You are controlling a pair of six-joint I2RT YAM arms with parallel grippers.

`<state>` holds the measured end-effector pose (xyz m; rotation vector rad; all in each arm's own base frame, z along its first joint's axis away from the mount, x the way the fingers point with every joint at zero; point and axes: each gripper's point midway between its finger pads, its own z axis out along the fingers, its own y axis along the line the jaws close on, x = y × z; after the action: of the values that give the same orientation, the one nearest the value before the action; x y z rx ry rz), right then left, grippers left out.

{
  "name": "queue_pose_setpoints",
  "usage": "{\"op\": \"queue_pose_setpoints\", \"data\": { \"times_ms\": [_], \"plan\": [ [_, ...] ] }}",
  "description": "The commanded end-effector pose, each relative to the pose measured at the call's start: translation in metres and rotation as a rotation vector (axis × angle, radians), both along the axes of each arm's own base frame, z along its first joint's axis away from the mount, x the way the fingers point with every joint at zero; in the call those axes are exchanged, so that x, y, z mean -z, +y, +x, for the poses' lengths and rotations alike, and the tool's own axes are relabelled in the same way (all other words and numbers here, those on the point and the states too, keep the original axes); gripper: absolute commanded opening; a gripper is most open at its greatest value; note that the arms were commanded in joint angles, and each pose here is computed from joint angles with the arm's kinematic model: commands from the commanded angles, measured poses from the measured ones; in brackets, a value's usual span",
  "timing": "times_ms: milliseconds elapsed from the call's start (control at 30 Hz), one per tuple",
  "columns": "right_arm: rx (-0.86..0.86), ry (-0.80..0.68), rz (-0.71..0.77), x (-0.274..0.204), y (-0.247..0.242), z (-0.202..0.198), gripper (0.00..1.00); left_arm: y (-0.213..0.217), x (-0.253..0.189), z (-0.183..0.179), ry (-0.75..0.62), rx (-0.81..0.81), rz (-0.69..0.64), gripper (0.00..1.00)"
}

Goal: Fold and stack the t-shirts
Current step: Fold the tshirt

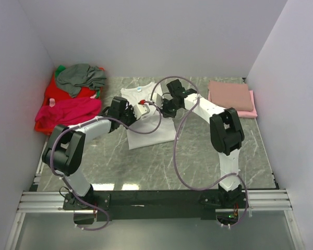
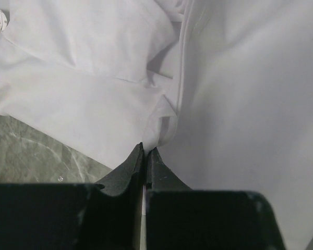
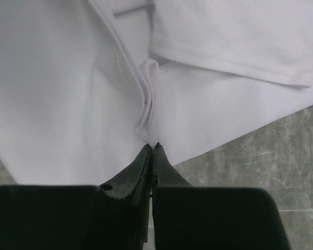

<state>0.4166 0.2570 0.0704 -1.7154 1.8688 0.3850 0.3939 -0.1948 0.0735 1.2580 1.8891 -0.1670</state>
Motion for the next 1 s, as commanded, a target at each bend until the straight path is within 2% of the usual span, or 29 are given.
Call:
{"op": "queue_pose_setpoints", "data": {
  "times_ms": [0, 433, 467, 500, 533, 567, 600, 633, 667, 700, 800, 833, 867, 933, 967],
  "plan": [
    [0.088, -0.064, 0.036, -0.020, 0.003, 0.032, 0.00, -0.007, -0.019, 0.020, -0.047, 0.046, -0.030, 0.00],
    [0.178, -0.086, 0.031, -0.011, 0.009, 0.067, 0.01, 0.004, -0.002, 0.045, -0.024, -0.005, -0.023, 0.03],
    [0.204, -0.083, 0.035, -0.011, 0.009, 0.070, 0.06, 0.006, -0.006, 0.051, -0.029, -0.036, -0.028, 0.09],
    [0.225, -0.095, 0.033, -0.012, 0.008, 0.074, 0.12, 0.009, -0.014, 0.059, -0.062, -0.069, -0.039, 0.37],
    [0.248, -0.103, 0.039, -0.015, 0.007, 0.076, 0.41, 0.012, -0.026, 0.066, -0.102, -0.112, -0.053, 0.60],
    [0.299, -0.103, 0.063, -0.020, 0.005, 0.079, 0.53, 0.022, -0.030, 0.065, -0.126, -0.189, -0.080, 0.73],
    [0.338, -0.150, 0.110, -0.031, 0.007, 0.090, 0.62, 0.026, -0.044, 0.067, -0.176, -0.223, -0.112, 0.89],
    [0.380, -0.170, 0.120, -0.041, 0.000, 0.089, 0.65, 0.028, -0.091, 0.072, -0.309, -0.251, -0.183, 0.93],
    [0.429, -0.169, 0.152, -0.048, -0.006, 0.092, 0.66, 0.034, -0.099, 0.067, -0.326, -0.281, -0.197, 0.95],
    [0.448, -0.183, 0.178, -0.057, -0.010, 0.095, 0.66, 0.036, -0.129, 0.059, -0.378, -0.272, -0.227, 0.95],
    [0.401, -0.129, 0.228, -0.071, -0.019, 0.076, 0.67, 0.030, -0.141, 0.028, -0.355, -0.169, -0.208, 0.94],
    [0.284, -0.066, 0.288, -0.077, -0.009, 0.050, 0.67, 0.031, -0.146, 0.009, -0.329, -0.134, -0.191, 0.93],
    [0.125, -0.096, 0.255, -0.076, -0.010, 0.036, 0.67, 0.024, -0.139, -0.007, -0.304, -0.080, -0.157, 0.91],
    [-0.082, 0.017, 0.190, -0.055, -0.021, -0.029, 0.66, 0.013, -0.135, -0.041, -0.283, 0.007, -0.103, 0.88],
    [-0.270, -0.039, 0.177, -0.049, -0.023, -0.048, 0.66, -0.006, -0.107, -0.070, -0.241, 0.103, -0.041, 0.87]
  ]
}}
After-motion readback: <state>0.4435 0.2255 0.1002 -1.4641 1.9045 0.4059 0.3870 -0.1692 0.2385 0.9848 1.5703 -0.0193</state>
